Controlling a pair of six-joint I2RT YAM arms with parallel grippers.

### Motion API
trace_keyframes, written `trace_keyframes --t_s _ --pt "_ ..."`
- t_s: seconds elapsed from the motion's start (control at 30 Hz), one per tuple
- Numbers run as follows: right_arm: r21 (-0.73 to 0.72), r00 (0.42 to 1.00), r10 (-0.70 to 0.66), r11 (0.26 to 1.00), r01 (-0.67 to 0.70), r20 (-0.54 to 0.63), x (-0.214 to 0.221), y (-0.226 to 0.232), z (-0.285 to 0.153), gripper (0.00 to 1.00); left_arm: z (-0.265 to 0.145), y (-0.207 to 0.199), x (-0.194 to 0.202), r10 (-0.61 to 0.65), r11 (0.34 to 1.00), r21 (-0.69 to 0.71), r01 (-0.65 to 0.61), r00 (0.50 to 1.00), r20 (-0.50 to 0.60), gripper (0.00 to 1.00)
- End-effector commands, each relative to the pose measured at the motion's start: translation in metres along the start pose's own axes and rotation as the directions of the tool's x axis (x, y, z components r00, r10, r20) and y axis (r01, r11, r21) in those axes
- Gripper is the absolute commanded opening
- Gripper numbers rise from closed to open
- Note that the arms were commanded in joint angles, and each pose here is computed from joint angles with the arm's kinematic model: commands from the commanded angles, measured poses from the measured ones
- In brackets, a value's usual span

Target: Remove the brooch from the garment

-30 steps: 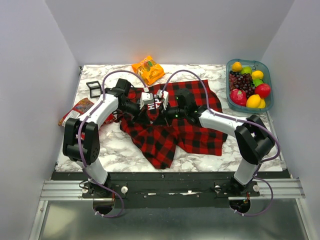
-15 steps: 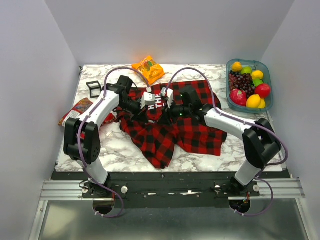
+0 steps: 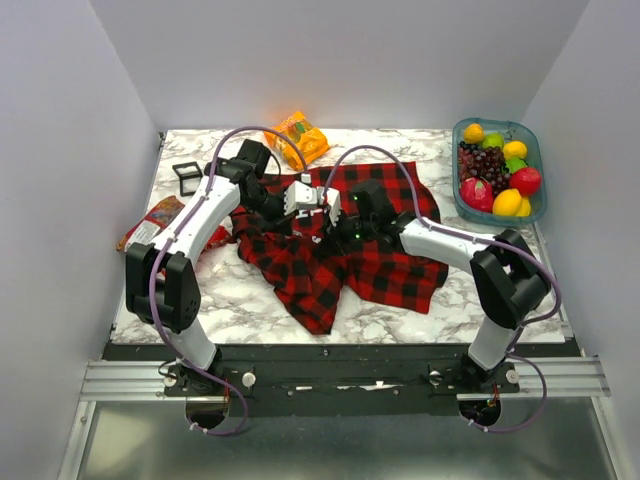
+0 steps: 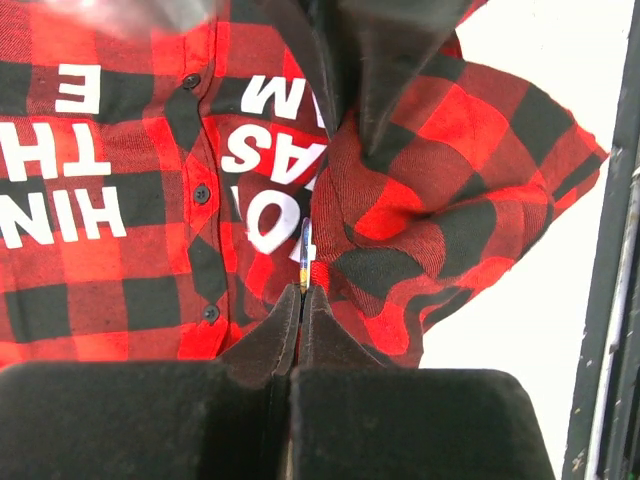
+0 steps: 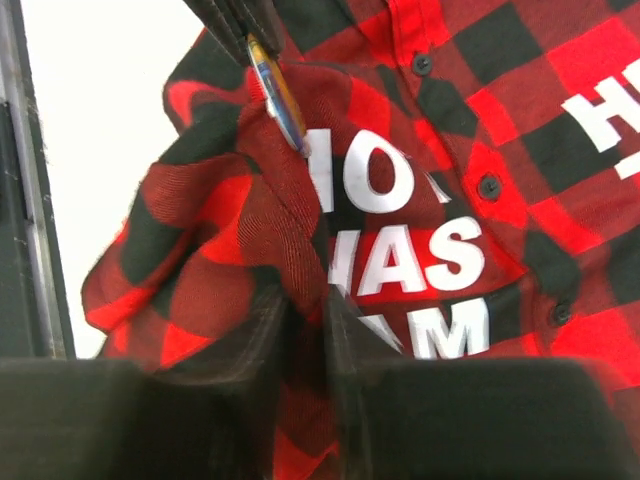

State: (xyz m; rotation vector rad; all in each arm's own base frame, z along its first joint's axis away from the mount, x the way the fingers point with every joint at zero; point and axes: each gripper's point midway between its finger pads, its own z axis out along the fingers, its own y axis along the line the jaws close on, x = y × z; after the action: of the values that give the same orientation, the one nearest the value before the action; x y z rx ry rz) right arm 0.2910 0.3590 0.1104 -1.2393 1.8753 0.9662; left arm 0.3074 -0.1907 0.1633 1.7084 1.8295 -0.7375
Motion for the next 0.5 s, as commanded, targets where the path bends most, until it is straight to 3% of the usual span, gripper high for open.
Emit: trace_keyframes --t_s 0.0,0.13,0.47 --pt "0.021 0.997 -0.083 0.996 0.083 -0.002 -0.007 -0.005 -0.002 0.10 -0.012 -0.002 0.001 0.107 0.993 -0.044 -0.112 0.989 -0.102 0.00" --pt "0.082 0.987 -0.159 0.984 0.161 -0.033 0.001 -0.014 -0.011 0.03 -0.018 -0.002 0.006 0.184 0.981 -0.034 -0.193 0.966 -0.182 0.00" --pt "0.146 0.983 -0.181 0.972 0.184 -0.030 -0.005 -0.020 -0.022 0.04 -0.023 -0.007 0.021 0.286 0.955 0.034 -0.293 0.891 -0.352 0.00"
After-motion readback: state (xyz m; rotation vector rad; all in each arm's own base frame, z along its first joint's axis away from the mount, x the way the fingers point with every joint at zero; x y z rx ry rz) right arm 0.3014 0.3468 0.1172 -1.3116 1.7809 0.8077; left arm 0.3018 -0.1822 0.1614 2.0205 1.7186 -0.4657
